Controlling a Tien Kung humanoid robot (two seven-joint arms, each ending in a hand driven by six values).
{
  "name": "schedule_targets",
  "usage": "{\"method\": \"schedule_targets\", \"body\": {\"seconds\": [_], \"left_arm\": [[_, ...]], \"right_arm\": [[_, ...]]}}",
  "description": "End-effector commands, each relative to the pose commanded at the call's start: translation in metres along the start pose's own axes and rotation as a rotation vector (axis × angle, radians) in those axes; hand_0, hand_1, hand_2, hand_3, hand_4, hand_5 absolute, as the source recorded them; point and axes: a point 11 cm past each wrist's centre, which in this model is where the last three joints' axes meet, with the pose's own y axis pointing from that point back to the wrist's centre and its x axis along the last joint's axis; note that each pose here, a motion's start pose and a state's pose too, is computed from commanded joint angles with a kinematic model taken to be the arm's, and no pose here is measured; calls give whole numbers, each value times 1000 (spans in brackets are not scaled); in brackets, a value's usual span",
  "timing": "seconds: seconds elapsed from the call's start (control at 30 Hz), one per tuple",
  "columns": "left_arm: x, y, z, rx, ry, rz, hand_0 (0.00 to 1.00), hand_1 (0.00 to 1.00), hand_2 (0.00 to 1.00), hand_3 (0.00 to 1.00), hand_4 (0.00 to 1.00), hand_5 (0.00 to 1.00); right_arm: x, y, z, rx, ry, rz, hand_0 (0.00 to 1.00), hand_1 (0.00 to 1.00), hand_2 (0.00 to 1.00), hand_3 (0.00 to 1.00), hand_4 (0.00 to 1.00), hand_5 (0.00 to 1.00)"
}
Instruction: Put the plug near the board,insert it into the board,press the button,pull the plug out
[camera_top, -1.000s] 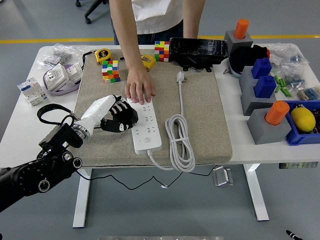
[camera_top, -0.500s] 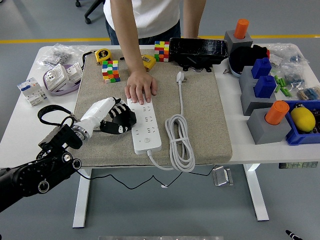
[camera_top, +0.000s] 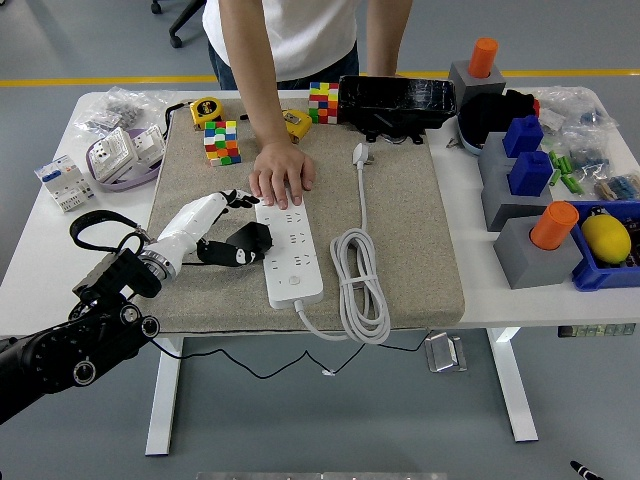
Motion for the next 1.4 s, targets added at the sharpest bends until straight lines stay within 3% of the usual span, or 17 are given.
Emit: {"method": "schedule_targets", "body": {"seconds": [0.03, 0.2, 0.23, 0.4, 0.43, 0.6, 0.63, 0.8, 1.0, 1.4], "left_arm": [[3, 1, 3, -16, 19, 17, 740, 796, 807, 796, 998, 423], [18, 9, 17, -86, 146, 120, 740, 796, 807, 796, 998, 423], [20, 12, 20, -98, 164, 143, 732, 775, 788, 784, 998, 598], [21, 29, 22, -81, 203, 204, 732, 775, 788, 784, 998, 598], [18, 34, 20, -65, 205, 202, 734, 777, 784, 777, 986, 653], [-3, 54, 12, 10, 194, 154, 734, 777, 784, 777, 986, 653], [-7, 57, 10, 19, 193, 148, 789, 806, 799, 777, 957, 702], [-24, 69, 7, 47, 173, 125, 789, 806, 799, 777, 957, 702], [-34, 73, 0, 91, 146, 99, 799, 816, 812, 792, 942, 715], [-41, 71, 2, 90, 139, 73, 794, 819, 814, 796, 920, 729]], "right_arm": [[0, 0, 0, 0, 0, 0, 607, 642, 657, 555, 951, 500], [1, 0, 0, 0, 0, 2, 607, 642, 657, 555, 951, 500], [1, 0, 0, 0, 1, 3, 607, 642, 657, 555, 951, 499], [0, 0, 1, -1, 3, 1, 607, 642, 657, 555, 951, 499], [0, 0, 1, -1, 3, 1, 608, 642, 657, 555, 951, 499], [1, 0, 2, -2, 3, 3, 608, 642, 657, 555, 951, 499], [1, 0, 2, -2, 3, 3, 608, 642, 657, 554, 951, 497], [0, 0, 2, 0, 0, 2, 608, 642, 657, 554, 951, 497], [0, 0, 3, 0, -1, 2, 608, 642, 657, 554, 949, 496], [-1, 0, 2, 1, 0, 1, 608, 642, 657, 554, 949, 494]]}}
